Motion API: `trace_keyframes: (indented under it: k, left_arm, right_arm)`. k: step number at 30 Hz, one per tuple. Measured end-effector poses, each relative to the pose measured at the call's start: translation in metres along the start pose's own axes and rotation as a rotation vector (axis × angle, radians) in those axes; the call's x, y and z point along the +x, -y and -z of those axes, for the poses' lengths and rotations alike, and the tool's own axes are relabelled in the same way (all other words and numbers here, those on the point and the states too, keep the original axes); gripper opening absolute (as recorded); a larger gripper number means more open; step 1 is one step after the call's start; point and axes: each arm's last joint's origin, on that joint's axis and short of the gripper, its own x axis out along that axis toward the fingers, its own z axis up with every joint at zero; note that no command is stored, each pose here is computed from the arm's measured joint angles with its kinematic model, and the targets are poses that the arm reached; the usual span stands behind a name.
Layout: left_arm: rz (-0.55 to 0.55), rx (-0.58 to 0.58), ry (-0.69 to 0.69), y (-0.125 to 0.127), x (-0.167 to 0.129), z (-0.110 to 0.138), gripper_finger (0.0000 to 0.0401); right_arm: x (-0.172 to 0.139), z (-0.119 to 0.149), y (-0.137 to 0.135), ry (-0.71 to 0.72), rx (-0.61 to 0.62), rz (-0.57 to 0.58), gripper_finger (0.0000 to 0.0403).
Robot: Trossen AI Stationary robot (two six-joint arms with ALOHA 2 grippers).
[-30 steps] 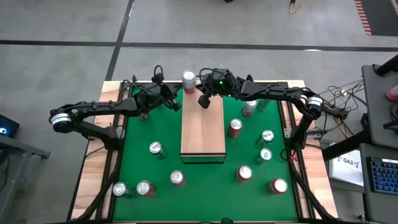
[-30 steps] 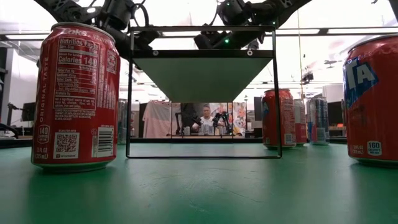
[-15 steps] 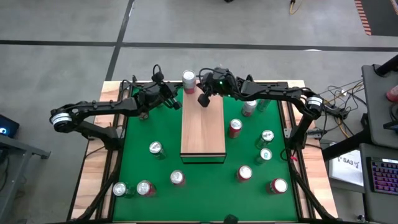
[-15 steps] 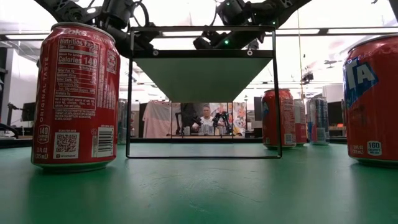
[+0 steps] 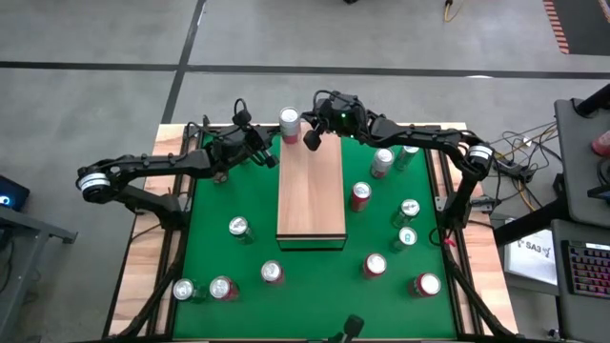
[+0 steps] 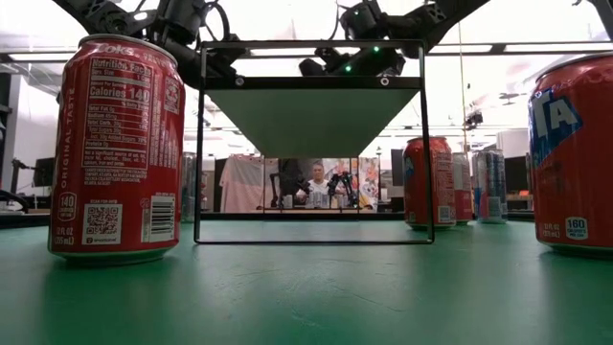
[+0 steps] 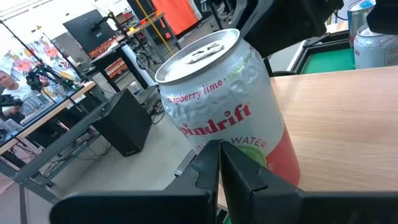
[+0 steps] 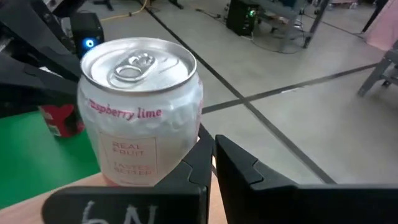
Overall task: Place canned beverage on shelf
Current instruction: Put the white can on the shelf
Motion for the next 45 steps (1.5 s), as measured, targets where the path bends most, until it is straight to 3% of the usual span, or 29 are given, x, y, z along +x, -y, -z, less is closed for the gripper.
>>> trace_keyframes:
  k: [31,45]
  left_arm:
    - [-0.018,0.010,-0.010,-0.002,0.001,0.001,0.0000]
    - [0.022,-0.001,0.020,-0.001,0.000,0.000,0.0000]
  right_arm:
    - [-0.013,-0.006,-0.032,-0.038,-0.044,-0.080,0.0013]
    - [-0.021,-0.009,-0.030,-0.066,-0.040,-0.036,0.0013]
